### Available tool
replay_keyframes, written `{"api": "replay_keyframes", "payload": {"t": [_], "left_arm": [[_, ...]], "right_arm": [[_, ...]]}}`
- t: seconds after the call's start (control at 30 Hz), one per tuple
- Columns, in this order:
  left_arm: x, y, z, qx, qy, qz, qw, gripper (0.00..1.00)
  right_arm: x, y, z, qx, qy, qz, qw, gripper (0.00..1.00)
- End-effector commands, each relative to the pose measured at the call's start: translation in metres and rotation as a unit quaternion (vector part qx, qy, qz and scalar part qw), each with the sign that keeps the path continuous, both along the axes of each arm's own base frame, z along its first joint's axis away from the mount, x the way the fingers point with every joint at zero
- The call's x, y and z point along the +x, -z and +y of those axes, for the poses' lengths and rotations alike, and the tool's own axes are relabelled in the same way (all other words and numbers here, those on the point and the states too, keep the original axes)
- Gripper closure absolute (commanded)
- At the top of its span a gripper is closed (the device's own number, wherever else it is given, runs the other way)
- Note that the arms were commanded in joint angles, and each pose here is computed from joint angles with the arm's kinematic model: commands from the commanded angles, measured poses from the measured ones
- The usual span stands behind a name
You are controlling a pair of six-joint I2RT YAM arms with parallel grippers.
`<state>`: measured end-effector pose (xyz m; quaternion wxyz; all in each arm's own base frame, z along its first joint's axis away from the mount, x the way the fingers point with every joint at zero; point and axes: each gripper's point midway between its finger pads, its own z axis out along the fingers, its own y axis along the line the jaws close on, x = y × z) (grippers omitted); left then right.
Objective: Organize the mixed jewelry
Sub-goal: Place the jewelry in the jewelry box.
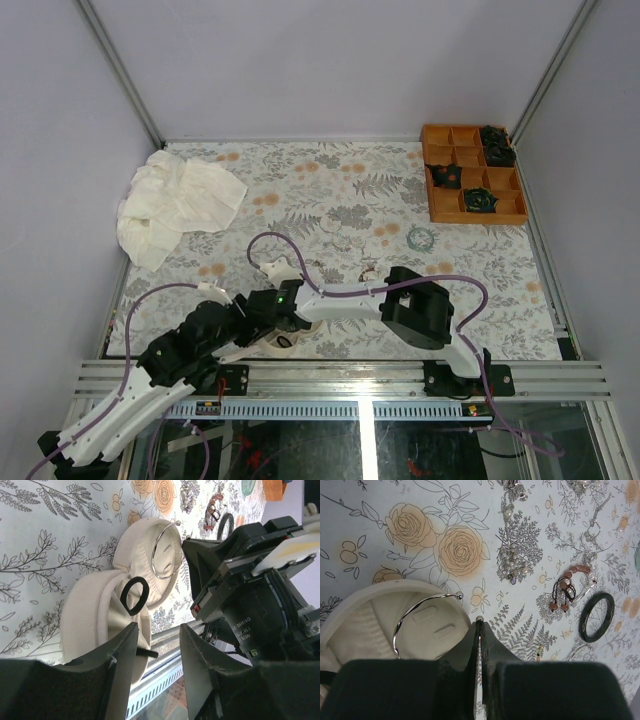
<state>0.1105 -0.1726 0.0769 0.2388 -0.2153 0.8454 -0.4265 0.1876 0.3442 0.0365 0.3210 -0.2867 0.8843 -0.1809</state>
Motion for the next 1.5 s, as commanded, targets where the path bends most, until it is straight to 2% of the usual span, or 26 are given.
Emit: {"api": "replay_keyframes", "payload": {"t": [0.0,0.3,0.47,0.63,0.7,1.1,1.47], "left_arm": [[0.004,-0.043,-0.002,-0.023,0.003,-0.045,0.999,0.61],[-0.004,-0.055,0.013,-0.018,-0.01,-0.045,0.999,0.64],[-0.007,-0.049,0.012,-0.016,-0.006,-0.031,0.999,0.68],[-0.01,-0.047,0.011,-0.024,-0.001,-0.027,0.999,0.92],[-0.012,-0.047,0.012,-0.023,0.0,-0.024,0.999,0.98],[-0.032,-0.057,0.022,-0.011,0.018,0.005,1.0,1.0],[-0.027,-0.057,0.021,0.0,0.019,-0.003,1.0,1.0]], "right_arm": [[0.004,-0.016,0.005,0.031,0.004,-0.006,0.999,1.0],[0.005,-0.014,0.005,0.026,0.003,-0.005,1.0,1.0],[0.008,-0.013,-0.002,-0.002,0.008,-0.017,1.0,1.0],[0.009,-0.01,-0.003,-0.011,0.013,-0.018,1.0,1.0],[0.008,-0.007,-0.007,-0.026,0.015,-0.018,0.999,1.0],[0.005,-0.006,0.005,-0.033,0.015,-0.015,0.999,1.0],[-0.001,-0.046,0.004,0.058,0.007,-0.004,0.998,1.0]]}}
